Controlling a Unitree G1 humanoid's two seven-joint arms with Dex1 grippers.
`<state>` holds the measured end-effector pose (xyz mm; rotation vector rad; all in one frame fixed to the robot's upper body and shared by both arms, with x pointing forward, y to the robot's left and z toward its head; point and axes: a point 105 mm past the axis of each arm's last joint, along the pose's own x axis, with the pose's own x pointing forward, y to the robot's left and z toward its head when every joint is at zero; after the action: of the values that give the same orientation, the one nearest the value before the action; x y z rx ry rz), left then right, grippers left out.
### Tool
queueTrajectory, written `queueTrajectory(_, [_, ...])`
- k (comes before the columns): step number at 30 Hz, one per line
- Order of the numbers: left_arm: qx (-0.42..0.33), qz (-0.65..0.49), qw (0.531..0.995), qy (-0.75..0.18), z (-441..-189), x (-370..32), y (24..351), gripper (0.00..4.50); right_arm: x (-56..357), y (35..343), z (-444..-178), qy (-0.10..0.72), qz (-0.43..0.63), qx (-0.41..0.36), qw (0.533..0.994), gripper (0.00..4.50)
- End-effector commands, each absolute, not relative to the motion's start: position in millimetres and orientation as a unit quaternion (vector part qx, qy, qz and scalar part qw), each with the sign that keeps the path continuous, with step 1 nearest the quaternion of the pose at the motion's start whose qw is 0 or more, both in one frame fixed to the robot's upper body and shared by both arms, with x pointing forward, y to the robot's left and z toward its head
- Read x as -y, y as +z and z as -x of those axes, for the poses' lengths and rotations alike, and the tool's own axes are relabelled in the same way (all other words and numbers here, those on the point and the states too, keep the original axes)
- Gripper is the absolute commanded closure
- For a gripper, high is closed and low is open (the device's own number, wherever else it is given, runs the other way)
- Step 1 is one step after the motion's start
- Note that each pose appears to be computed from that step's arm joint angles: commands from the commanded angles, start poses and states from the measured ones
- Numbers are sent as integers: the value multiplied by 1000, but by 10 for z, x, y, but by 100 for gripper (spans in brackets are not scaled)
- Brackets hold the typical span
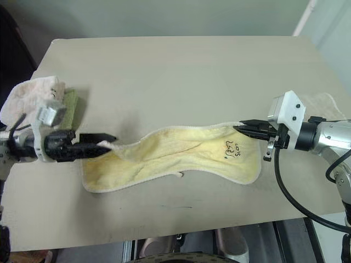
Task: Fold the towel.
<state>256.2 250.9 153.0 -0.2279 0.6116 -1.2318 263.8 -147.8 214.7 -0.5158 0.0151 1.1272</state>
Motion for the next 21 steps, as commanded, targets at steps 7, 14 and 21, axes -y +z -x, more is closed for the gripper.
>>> queueTrajectory(7, [-205, -40, 723, -659, -2315, -2373, 1533, 2, 1496, 2155, -2628, 523, 279, -4, 805, 450])
queueTrajectory(14, [-188, -106, 714, -666, -2280, -2461, 1524, 2, 1497, 2107, -2661, 524, 293, -8, 800, 450])
queueTrajectory(21, [-212, -93, 705, -671, -2204, -2489, 1439, 2, 1488, 2085, -2667, 525, 295, -9, 798, 450])
